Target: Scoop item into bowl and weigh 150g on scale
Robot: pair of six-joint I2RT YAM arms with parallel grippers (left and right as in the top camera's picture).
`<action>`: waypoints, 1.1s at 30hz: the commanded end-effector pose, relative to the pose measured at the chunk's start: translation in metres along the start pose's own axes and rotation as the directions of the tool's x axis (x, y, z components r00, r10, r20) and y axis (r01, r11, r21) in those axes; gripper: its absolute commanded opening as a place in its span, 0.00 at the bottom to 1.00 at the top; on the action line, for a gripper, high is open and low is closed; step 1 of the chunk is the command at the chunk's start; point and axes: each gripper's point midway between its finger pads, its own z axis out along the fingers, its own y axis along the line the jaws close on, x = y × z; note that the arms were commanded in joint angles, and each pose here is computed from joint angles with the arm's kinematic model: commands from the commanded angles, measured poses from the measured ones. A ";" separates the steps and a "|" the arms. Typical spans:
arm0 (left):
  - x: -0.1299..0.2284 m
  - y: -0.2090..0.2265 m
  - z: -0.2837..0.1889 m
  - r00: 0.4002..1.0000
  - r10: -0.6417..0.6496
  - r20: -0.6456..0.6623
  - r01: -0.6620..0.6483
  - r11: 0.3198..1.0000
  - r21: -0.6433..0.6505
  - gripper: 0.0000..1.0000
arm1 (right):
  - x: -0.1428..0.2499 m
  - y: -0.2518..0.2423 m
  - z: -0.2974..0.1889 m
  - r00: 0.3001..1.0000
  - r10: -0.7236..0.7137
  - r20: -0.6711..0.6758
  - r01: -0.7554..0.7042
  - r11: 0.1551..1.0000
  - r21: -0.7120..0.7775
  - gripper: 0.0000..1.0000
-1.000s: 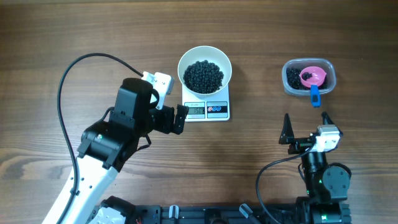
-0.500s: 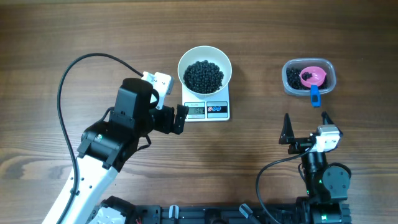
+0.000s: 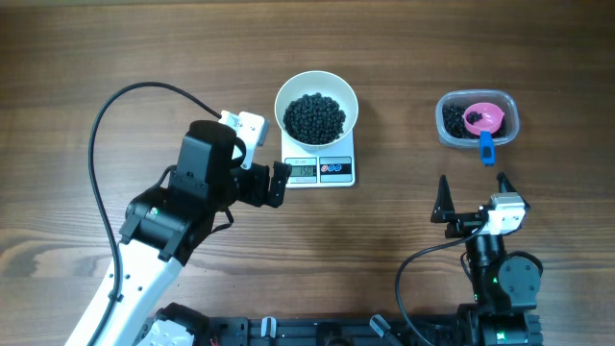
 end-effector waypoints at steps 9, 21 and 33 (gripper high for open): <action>0.004 0.000 0.000 1.000 -0.003 -0.018 0.003 1.000 -0.005 1.00 | -0.003 0.001 -0.001 1.000 -0.017 0.014 0.017 1.000 -0.009 1.00; -0.009 -0.002 -0.001 0.999 0.004 0.035 -0.004 1.000 0.004 1.00 | -0.003 0.001 -0.001 1.000 -0.017 0.014 0.017 1.000 -0.009 1.00; -0.031 0.032 -0.040 0.980 -0.029 0.197 0.054 0.991 -0.125 1.00 | -0.003 0.001 -0.001 1.000 -0.017 0.014 0.017 1.000 -0.009 1.00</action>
